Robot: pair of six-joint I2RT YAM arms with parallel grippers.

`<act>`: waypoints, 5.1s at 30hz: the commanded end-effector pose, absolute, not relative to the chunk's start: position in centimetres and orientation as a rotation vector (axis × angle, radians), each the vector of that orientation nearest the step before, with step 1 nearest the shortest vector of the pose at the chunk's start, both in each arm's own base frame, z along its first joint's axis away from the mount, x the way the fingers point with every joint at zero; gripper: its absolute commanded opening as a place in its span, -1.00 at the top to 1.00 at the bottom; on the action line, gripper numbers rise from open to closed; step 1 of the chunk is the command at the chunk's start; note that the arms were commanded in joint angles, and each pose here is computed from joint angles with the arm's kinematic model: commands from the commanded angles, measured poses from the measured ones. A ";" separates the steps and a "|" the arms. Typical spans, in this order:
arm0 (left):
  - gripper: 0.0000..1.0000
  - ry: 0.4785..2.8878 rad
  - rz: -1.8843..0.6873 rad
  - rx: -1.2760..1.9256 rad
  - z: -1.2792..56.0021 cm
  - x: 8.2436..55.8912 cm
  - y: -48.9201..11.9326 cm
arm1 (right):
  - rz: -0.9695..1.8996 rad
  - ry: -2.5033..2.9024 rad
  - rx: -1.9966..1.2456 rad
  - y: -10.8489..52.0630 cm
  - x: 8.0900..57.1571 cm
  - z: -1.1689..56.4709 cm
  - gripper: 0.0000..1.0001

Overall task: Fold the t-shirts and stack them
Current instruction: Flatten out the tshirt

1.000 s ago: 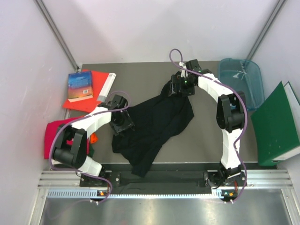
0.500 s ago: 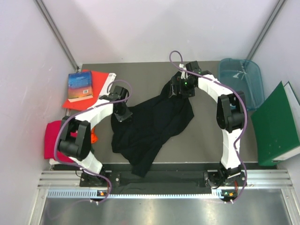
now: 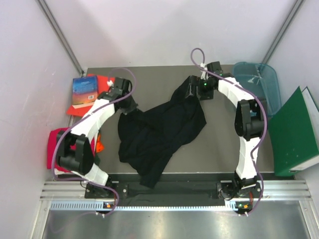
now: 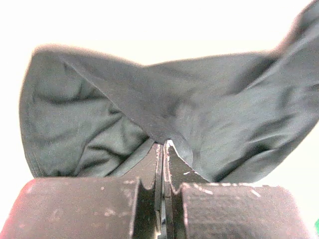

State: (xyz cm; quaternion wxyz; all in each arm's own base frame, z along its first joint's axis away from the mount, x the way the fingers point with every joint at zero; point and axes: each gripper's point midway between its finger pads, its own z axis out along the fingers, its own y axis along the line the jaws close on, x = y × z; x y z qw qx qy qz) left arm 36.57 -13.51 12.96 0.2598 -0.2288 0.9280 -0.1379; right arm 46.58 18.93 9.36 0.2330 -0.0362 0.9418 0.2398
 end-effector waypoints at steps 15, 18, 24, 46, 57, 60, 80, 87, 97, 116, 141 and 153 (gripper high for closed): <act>1.00 2.232 -0.446 -0.599 25.6 34.7 -10.0 | 0.845 2.338 0.177 20.2 60.8 7.5 -0.92; 1.00 2.252 -0.479 -0.586 25.2 34.0 -10.4 | 0.788 2.332 0.194 20.7 61.6 6.0 -0.89; 1.00 2.277 -0.518 -0.546 25.0 33.7 -11.1 | 0.709 2.270 0.191 21.5 63.3 5.4 -0.85; 1.00 2.108 -0.481 -0.453 32.8 39.9 -8.6 | 0.538 1.894 0.043 16.6 59.3 29.5 1.00; 1.00 2.245 -0.582 -0.539 27.4 33.9 -9.3 | 0.624 2.379 0.102 13.7 39.0 17.8 1.00; 1.00 2.333 -0.590 -0.585 23.7 30.8 -9.4 | 0.616 2.647 0.169 12.6 30.8 9.1 0.95; 1.00 2.475 -0.632 -0.612 19.4 26.5 -10.0 | 0.535 2.593 0.048 14.1 32.1 10.2 -0.62; 1.00 2.492 -0.634 -0.618 18.6 26.6 -10.2 | 0.289 2.677 -0.278 18.2 31.9 9.2 -0.59; 1.00 2.492 -0.646 -0.611 18.2 26.6 -10.3 | -0.056 2.766 -0.423 18.6 29.7 7.0 -0.20; 1.00 2.496 -0.642 -0.564 18.0 26.9 -10.3 | -0.243 2.756 -0.455 18.5 29.8 6.3 0.49; 1.00 2.518 -0.612 -0.489 17.8 27.0 -10.1 | -0.301 2.779 -0.442 19.9 30.0 4.1 0.40; 1.00 2.520 -0.595 -0.461 17.7 27.0 -9.9 | -0.458 2.751 -0.427 17.9 30.3 3.6 0.80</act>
